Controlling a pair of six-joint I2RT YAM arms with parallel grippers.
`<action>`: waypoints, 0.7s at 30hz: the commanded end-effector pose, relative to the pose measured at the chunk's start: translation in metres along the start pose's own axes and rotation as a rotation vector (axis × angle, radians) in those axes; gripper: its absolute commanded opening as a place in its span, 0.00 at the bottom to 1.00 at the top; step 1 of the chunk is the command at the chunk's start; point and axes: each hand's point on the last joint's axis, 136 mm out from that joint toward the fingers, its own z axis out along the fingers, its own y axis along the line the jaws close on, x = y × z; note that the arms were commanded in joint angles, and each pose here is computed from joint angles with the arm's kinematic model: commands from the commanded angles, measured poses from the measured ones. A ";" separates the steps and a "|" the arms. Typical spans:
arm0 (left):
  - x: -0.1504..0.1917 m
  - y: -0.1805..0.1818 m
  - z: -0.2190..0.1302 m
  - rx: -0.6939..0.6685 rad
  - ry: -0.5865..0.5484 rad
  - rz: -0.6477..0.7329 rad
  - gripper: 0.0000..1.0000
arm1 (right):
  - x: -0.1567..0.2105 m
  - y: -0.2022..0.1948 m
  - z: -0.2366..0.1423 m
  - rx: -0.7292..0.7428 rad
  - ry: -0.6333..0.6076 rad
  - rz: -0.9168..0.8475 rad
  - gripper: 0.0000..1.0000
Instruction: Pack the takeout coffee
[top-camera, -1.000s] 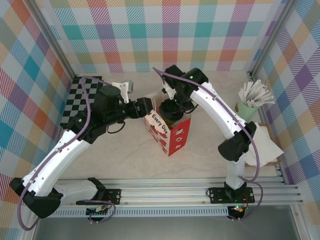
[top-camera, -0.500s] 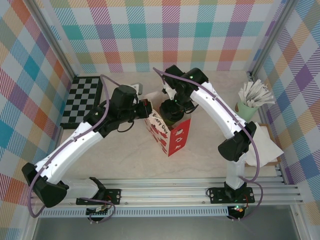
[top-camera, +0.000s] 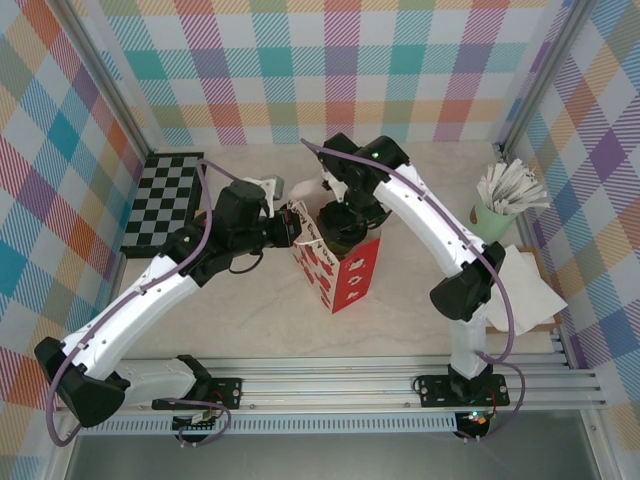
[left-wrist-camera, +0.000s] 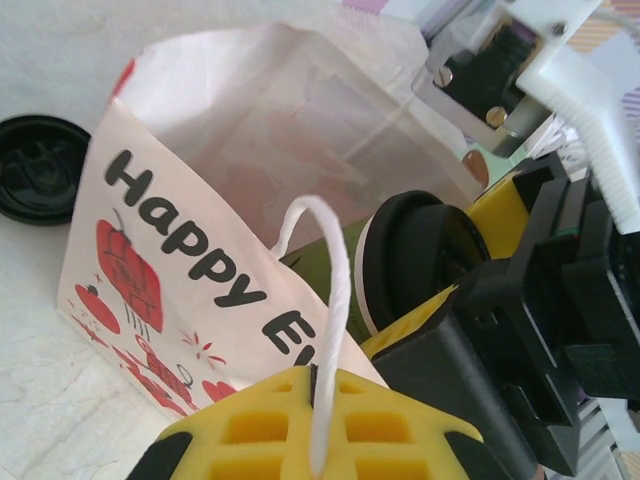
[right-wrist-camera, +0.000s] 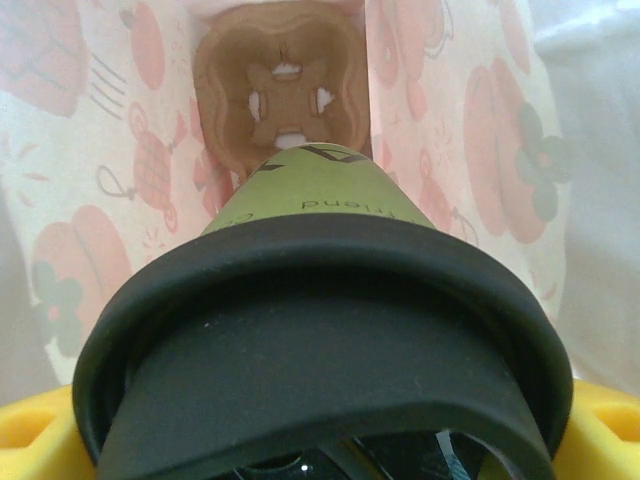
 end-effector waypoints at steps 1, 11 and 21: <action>0.000 -0.011 -0.002 0.060 -0.012 0.021 0.03 | 0.010 -0.001 0.012 0.045 0.084 0.011 0.38; 0.003 -0.002 -0.016 0.035 -0.011 0.103 0.32 | 0.020 -0.002 0.026 0.072 0.170 0.003 0.38; -0.075 0.054 -0.066 -0.157 -0.279 0.111 0.85 | 0.021 0.003 0.034 0.061 0.199 -0.004 0.38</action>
